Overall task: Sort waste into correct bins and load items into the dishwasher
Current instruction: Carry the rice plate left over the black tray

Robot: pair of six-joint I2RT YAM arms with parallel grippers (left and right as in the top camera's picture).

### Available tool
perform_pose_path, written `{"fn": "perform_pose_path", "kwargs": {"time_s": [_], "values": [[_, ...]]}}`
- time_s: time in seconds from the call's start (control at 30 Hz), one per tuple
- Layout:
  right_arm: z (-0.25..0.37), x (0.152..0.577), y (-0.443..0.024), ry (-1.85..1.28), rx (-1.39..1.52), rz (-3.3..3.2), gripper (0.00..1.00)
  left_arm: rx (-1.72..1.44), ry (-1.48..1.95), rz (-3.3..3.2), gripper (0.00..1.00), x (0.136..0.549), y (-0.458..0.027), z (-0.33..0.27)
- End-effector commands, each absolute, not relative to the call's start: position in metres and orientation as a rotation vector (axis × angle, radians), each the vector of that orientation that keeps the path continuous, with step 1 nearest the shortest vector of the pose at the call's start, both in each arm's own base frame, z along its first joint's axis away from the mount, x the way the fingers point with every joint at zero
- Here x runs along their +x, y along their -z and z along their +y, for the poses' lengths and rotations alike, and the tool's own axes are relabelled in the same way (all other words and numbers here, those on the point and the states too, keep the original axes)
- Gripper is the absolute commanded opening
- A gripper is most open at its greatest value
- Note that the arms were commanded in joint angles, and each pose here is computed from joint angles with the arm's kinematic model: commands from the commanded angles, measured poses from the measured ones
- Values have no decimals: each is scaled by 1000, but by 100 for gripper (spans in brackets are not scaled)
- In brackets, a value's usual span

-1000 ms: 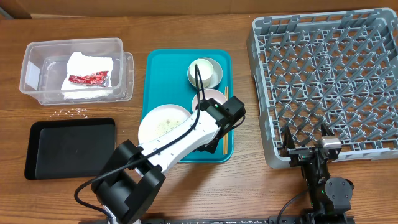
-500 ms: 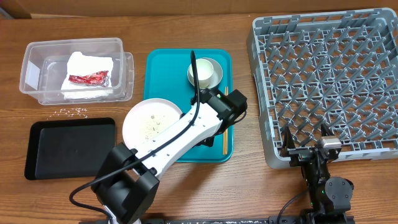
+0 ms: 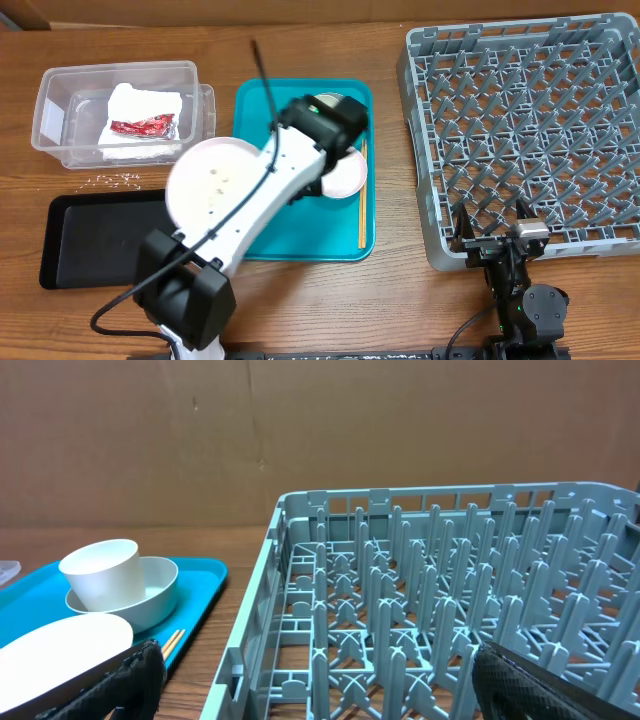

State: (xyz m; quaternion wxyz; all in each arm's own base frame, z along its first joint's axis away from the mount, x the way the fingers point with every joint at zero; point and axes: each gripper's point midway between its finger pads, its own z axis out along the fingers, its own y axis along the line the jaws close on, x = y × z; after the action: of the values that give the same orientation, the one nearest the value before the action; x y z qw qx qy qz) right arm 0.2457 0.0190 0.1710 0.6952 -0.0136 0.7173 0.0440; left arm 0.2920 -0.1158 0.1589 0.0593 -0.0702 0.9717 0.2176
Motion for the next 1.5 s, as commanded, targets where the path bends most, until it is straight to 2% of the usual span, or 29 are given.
{"fn": "perform_pose_path", "kwargs": {"time_s": [0.0, 0.53, 0.97, 1.27, 1.47], "values": [[19, 246, -170, -98, -31, 1595, 100, -481, -719, 2898, 4, 299, -166, -83], [19, 246, -170, -98, -30, 1595, 100, -1125, -702, 2872, 4, 302, -163, 31], [19, 246, -170, -98, -31, 1595, 100, -1247, -292, 2941, 4, 317, -148, 78], [19, 246, -170, -98, -30, 1595, 100, -1276, 186, 2915, 4, 333, -145, 87], [19, 246, -170, -98, -31, 1595, 100, -1337, 323, 2862, 4, 331, -148, 105]]}}
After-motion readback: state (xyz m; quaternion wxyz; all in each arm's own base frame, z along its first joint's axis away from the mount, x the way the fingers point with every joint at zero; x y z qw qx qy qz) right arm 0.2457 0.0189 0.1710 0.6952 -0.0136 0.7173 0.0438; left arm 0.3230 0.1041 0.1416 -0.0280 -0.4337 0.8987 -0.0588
